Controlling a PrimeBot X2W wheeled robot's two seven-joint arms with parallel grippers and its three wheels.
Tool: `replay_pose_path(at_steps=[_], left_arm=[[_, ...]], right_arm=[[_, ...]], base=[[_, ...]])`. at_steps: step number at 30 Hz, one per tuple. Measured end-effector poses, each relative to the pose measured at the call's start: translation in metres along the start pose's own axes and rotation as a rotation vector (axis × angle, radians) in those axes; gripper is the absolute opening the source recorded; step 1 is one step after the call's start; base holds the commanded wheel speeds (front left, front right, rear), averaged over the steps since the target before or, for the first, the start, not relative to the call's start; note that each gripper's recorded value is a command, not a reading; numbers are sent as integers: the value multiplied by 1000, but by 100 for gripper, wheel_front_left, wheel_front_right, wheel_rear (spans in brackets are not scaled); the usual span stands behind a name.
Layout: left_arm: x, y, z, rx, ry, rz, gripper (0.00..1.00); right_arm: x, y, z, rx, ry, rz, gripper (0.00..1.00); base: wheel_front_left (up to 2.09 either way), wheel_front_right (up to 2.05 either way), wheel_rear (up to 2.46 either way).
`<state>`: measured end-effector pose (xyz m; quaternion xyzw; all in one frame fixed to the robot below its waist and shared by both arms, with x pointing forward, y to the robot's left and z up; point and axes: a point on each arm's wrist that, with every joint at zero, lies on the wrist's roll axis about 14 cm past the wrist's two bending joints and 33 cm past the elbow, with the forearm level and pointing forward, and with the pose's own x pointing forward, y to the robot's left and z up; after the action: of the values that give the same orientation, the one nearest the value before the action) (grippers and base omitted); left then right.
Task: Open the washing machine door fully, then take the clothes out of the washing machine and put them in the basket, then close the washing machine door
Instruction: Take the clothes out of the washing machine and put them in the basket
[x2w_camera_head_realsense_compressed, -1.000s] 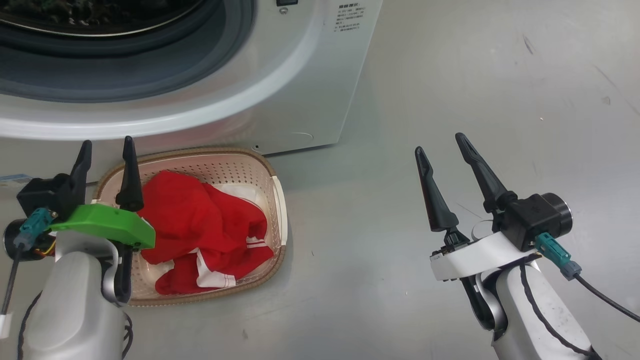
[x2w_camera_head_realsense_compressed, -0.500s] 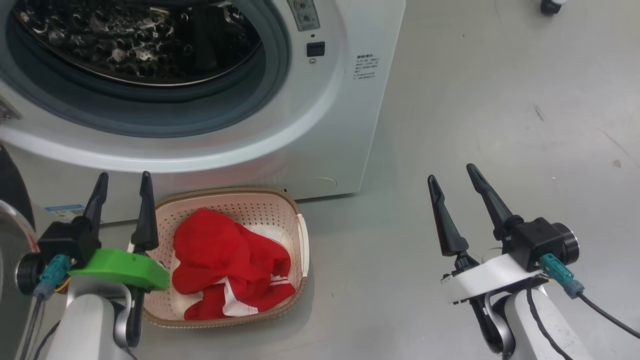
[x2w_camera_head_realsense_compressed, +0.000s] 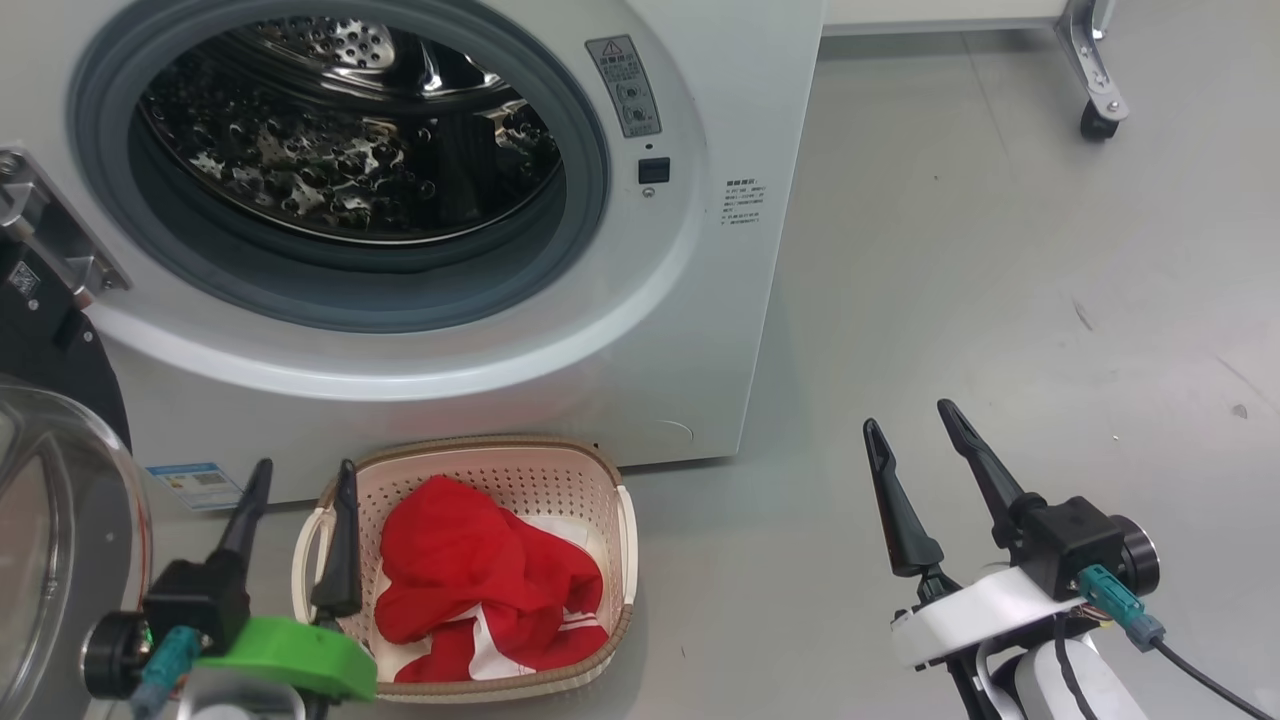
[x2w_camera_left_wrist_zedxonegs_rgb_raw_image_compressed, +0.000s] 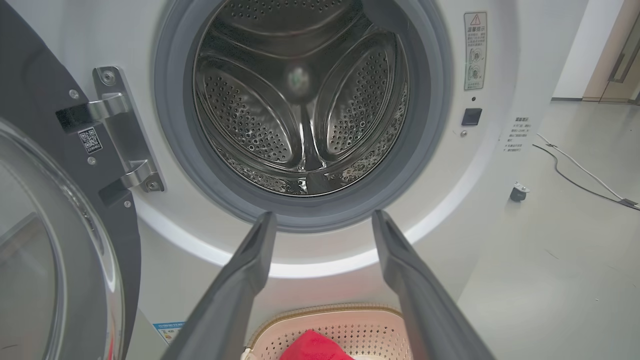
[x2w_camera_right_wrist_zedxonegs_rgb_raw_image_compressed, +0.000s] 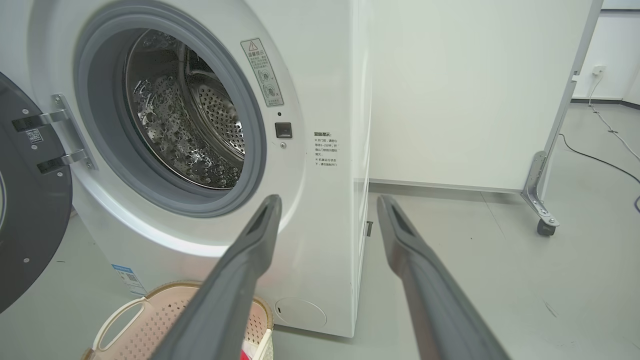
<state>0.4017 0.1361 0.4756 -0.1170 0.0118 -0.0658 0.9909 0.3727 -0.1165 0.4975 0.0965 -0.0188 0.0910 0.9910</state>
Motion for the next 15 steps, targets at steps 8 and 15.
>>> replay_pose_path(at_steps=[8, 15], left_arm=[[-27, -6, -1, -1, 1, 4, 100], [-39, -8, -2, 4, 17, 10, 100]], right_arm=[[-11, 2, 4, 2, -11, -2, 100], [-18, 4, 3, 6, -7, -2, 100]], base=[[0, 0, 0], [0, 0, 0]])
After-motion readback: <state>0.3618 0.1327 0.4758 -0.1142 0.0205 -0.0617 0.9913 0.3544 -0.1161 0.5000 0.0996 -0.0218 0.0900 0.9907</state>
